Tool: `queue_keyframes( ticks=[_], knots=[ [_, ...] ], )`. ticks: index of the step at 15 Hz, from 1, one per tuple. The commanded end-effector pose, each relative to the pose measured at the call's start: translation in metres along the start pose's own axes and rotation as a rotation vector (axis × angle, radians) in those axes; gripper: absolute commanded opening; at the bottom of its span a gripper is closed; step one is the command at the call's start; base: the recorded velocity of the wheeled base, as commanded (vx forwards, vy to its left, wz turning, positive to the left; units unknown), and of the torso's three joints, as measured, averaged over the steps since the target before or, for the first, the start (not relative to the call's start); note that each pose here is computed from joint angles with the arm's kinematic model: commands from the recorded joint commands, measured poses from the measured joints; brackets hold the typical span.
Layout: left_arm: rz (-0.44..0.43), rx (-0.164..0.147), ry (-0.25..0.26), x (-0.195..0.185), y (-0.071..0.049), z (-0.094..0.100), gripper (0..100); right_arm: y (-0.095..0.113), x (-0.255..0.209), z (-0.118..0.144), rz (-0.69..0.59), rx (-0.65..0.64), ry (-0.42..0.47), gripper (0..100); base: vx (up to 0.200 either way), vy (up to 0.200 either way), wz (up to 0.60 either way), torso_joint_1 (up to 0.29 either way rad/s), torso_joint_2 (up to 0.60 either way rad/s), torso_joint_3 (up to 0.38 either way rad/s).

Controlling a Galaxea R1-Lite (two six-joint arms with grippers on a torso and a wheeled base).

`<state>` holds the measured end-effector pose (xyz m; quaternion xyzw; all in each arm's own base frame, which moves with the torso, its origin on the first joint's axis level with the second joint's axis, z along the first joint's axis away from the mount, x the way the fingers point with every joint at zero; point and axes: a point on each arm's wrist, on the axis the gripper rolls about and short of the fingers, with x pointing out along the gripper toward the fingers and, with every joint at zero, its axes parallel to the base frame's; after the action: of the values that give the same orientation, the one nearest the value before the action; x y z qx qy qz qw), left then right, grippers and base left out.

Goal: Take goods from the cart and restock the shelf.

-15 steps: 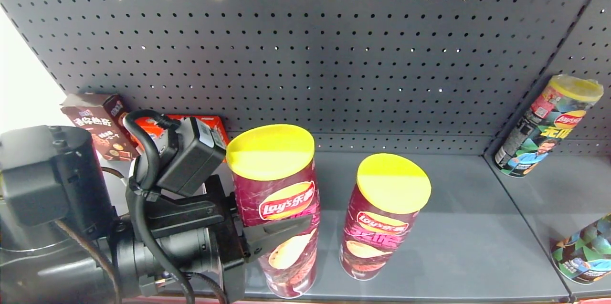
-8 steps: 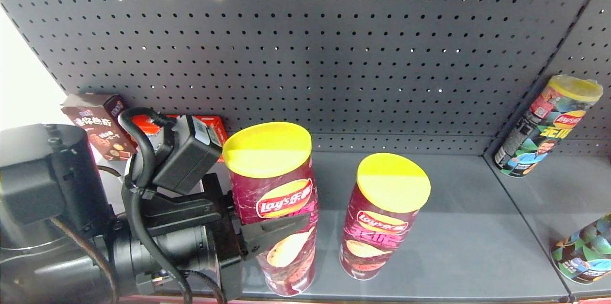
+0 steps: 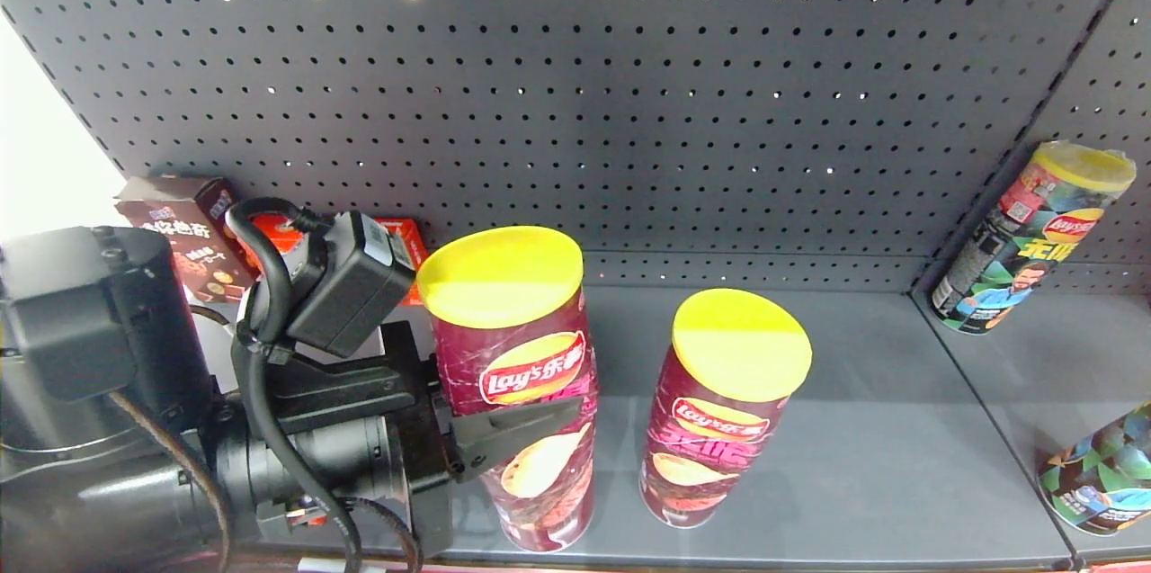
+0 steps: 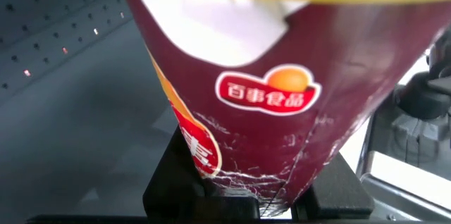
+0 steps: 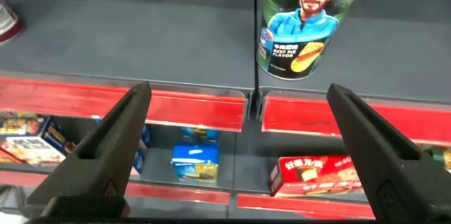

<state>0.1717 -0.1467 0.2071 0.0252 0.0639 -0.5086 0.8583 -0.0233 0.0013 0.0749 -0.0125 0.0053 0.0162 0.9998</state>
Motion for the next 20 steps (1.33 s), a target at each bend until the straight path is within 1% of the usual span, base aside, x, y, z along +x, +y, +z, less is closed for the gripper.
queue_keyframes(
  ticks=[1, 3, 4, 5, 6, 8, 9, 10, 11, 12, 13, 14, 15, 16, 17, 19, 20],
  knots=[
    [0.005, 0.004, -0.013, 0.004, 0.004, 0.001, 0, 0.0, 0.0, 0.0, -0.006, 0.005, 0.001, 100, 0.0, 0.0, 0.0, 0.0, 0.0, 0.0],
    [0.007, 0.01, -0.029, 0.005, 0.006, 0.004, 0, 0.0, 0.0, 0.0, -0.008, 0.005, 0.001, 100, 0.0, 0.0, 0.0, 0.0, 0.0, 0.0],
    [0.013, 0.008, -0.022, 0.009, 0.009, 0.002, 0, 0.0, 0.0, 0.0, -0.008, 0.005, 0.001, 100, 0.0, 0.0, 0.0, 0.0, 0.0, 0.0],
    [0.024, 0.009, -0.028, 0.009, 0.012, 0.002, 0, 0.0, 0.0, 0.0, -0.008, 0.005, 0.001, 100, 0.0, 0.0, 0.0, 0.0, 0.0, 0.0],
    [0.045, 0.001, -0.02, 0.012, 0.019, 0.0, 0, 0.0, 0.0, 0.0, -0.008, 0.007, 0.001, 100, 0.0, 0.0, 0.0, 0.0, 0.0, 0.0],
    [0.072, 0.01, -0.03, 0.023, 0.033, 0.005, 0, 0.0, 0.0, 0.0, -0.008, 0.007, 0.001, 100, 0.0, 0.0, 0.0, 0.0, 0.0, 0.0],
    [0.081, 0.043, -0.031, 0.027, 0.038, 0.009, 0, 0.0, 0.0, 0.0, -0.008, 0.007, 0.003, 100, 0.0, 0.0, 0.0, 0.0, 0.0, 0.0],
    [0.101, 0.071, -0.029, 0.027, 0.045, 0.009, 0, 0.0, 0.0, 0.0, -0.008, 0.007, 0.001, 100, 0.0, 0.0, 0.0, 0.0, 0.0, 0.0],
    [0.136, 0.119, -0.005, 0.036, 0.066, 0.0, 0, 0.0, 0.0, 0.0, -0.008, 0.007, 0.001, 100, 0.0, 0.0, 0.0, 0.0, 0.0, 0.0],
    [0.16, 0.158, -0.021, 0.044, 0.08, -0.001, 0, 0.0, 0.0, 0.0, -0.008, 0.007, 0.001, 100, 0.0, 0.0, 0.0, 0.0, 0.0, 0.0],
    [0.162, 0.165, -0.035, 0.048, 0.09, 0.001, 0, 0.0, 0.0, 0.0, -0.008, 0.007, 0.001, 100, 0.0, 0.0, 0.0, 0.0, 0.0, 0.0],
    [0.131, 0.167, -0.046, 0.053, 0.094, 0.004, 0, 0.0, 0.0, 0.0, -0.008, 0.007, 0.001, 100, 0.0, 0.0, 0.0, 0.0, 0.0, 0.0],
    [0.102, 0.165, -0.054, 0.06, 0.102, 0.005, 0, 0.0, 0.0, 0.0, -0.008, 0.007, 0.001, 100, 0.0, 0.0, 0.0, 0.0, 0.0, 0.0],
    [0.095, 0.171, -0.057, 0.066, 0.107, 0.01, 0, 0.0, 0.0, 0.0, -0.008, 0.007, 0.001, 100, 0.0, 0.0, 0.0, 0.0, 0.0, 0.0],
    [0.093, 0.176, -0.057, 0.078, 0.115, 0.011, 0, 0.0, 0.0, 0.0, -0.008, 0.007, 0.001, 100, 0.0, 0.0, 0.0, 0.0, 0.0, 0.0],
    [0.092, 0.186, -0.079, 0.094, 0.125, 0.019, 0, 0.0, 0.0, 0.0, -0.008, 0.007, 0.001, 100, 0.0, 0.0, 0.0, 0.0, 0.0, 0.0],
    [0.074, 0.188, -0.083, 0.102, 0.128, 0.025, 0, 0.0, 0.0, 0.0, -0.008, 0.007, 0.001, 100, 0.0, 0.0, 0.0, 0.0, 0.0, 0.0]
  ],
)
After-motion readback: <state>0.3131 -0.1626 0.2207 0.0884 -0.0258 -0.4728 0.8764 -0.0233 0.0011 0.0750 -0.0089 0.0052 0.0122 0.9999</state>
